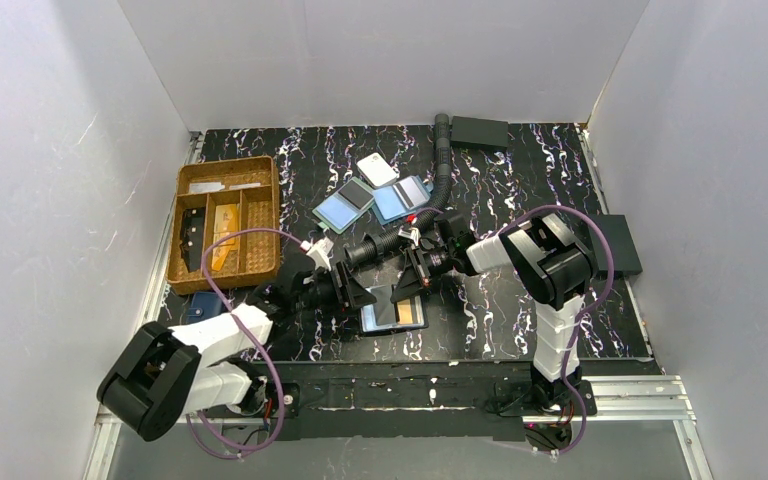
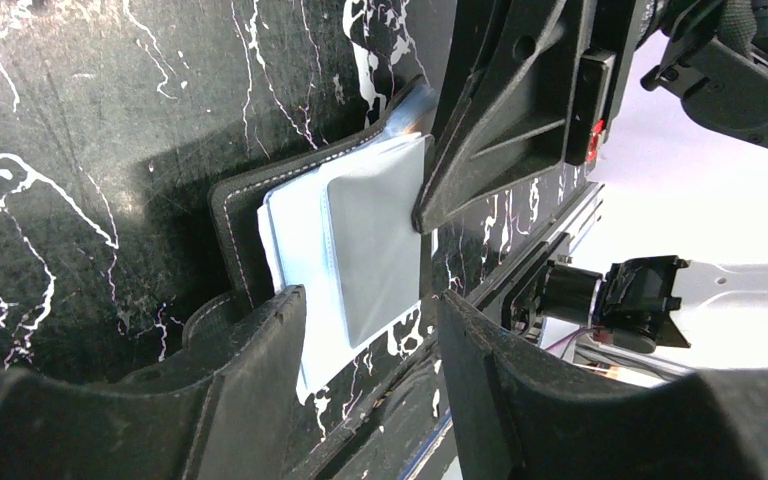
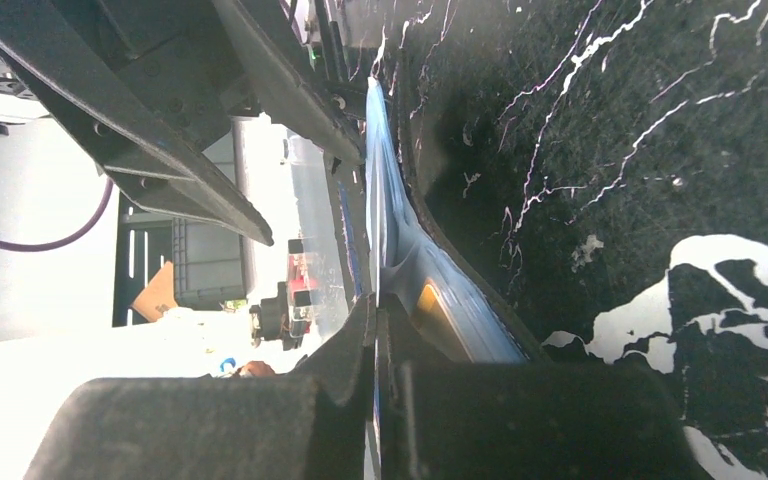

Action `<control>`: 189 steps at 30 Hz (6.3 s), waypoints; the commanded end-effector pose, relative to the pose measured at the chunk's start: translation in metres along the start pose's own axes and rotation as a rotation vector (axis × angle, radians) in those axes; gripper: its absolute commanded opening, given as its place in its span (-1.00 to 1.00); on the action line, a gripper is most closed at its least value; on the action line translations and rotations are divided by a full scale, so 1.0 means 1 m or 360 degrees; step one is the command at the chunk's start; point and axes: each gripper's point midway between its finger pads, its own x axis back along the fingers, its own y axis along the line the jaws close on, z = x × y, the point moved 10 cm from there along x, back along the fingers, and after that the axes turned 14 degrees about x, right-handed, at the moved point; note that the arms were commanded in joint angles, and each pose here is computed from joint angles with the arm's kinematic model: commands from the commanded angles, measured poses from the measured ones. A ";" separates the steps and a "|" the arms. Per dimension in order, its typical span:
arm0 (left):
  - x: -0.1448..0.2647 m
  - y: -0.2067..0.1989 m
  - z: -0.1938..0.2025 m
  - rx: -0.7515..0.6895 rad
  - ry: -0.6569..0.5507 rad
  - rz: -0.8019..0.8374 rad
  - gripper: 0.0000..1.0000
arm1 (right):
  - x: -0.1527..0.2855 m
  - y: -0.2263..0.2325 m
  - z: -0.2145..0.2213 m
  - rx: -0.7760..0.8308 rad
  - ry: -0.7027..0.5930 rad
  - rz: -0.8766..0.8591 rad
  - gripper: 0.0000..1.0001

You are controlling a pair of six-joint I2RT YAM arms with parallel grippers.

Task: Take the credit cards out of the card holder
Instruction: Remove the credit card from the card holder, then place the credit card in the storage box.

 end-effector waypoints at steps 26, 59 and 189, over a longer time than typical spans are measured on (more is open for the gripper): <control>-0.018 -0.004 -0.002 0.0125 0.0130 0.0150 -0.03 | 0.000 0.012 -0.008 0.0096 0.0020 -0.0127 -0.97; -0.002 0.026 0.001 0.0214 0.0070 0.0137 -1.00 | 0.006 -0.010 -0.001 0.0035 0.0078 0.0026 -0.97; 0.009 -0.135 0.026 -0.0006 -0.0166 0.0763 -1.00 | 0.155 0.238 0.022 0.3457 0.0276 0.1168 0.97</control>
